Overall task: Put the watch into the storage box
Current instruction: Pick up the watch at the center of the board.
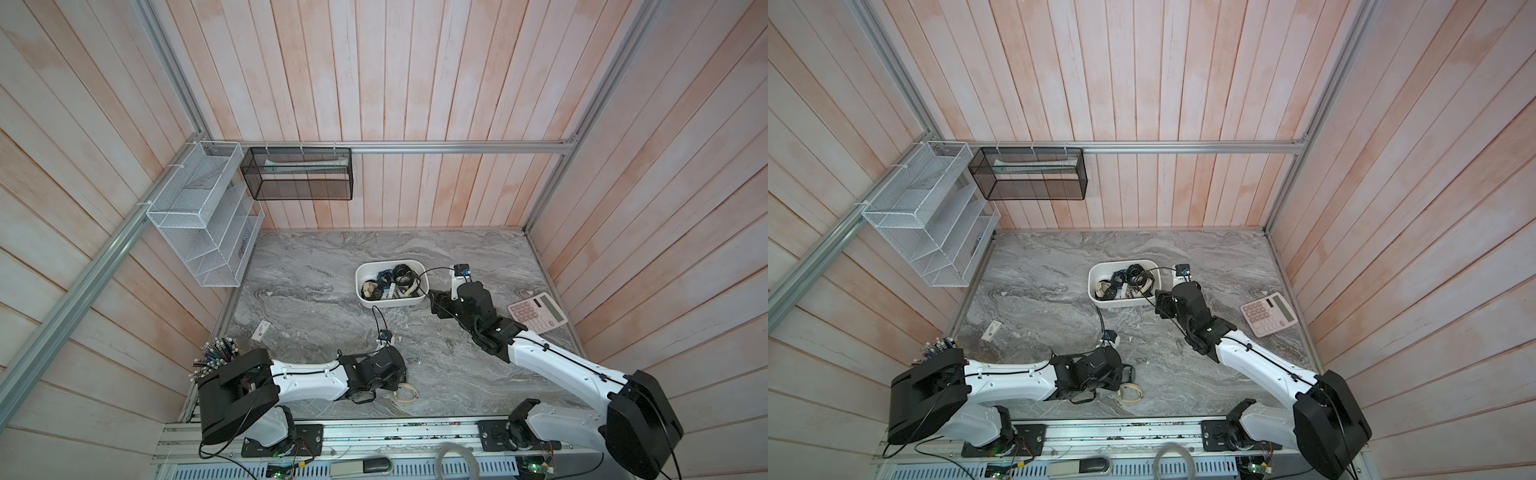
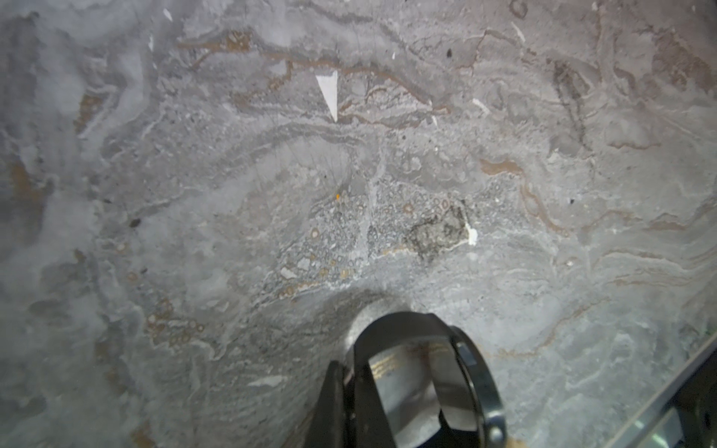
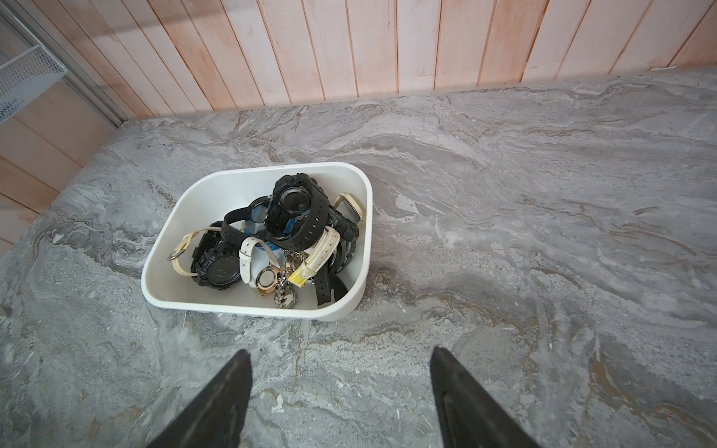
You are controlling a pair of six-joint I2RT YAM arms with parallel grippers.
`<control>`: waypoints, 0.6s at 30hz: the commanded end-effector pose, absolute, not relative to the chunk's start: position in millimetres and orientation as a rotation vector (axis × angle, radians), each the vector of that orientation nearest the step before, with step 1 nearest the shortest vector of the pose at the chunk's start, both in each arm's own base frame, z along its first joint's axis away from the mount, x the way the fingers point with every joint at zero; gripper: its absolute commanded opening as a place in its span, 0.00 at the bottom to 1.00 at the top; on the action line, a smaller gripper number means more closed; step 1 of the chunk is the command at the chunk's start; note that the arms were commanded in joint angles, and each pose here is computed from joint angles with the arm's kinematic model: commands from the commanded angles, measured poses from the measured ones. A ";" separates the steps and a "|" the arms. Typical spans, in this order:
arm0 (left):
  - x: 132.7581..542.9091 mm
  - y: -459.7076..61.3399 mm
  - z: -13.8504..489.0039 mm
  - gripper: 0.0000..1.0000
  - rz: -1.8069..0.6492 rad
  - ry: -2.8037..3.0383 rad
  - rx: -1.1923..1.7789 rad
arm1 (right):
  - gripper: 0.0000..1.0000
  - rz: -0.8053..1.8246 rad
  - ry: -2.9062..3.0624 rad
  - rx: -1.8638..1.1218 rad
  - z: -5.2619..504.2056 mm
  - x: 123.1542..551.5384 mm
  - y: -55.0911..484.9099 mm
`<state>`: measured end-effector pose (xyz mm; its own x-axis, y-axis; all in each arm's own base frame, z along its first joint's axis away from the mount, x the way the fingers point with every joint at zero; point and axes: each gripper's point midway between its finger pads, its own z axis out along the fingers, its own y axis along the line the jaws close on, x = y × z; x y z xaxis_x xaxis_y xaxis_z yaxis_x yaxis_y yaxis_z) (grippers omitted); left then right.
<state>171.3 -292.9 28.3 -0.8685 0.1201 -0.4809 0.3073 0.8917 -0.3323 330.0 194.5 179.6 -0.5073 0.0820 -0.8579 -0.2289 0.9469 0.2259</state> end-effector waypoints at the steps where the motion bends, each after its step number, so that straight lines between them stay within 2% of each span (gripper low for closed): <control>1: 187.4 -293.5 41.5 0.00 -0.564 2.565 0.251 | 0.74 0.370 2.057 -0.081 182.2 331.7 191.0; 12: 249.9 -299.2 109.0 0.00 -0.623 2.363 0.187 | 0.75 0.355 2.052 -0.083 182.6 330.7 187.8; 18: 316.7 -268.5 163.1 0.00 -0.506 2.247 0.177 | 0.75 0.343 2.047 -0.092 186.6 328.1 184.5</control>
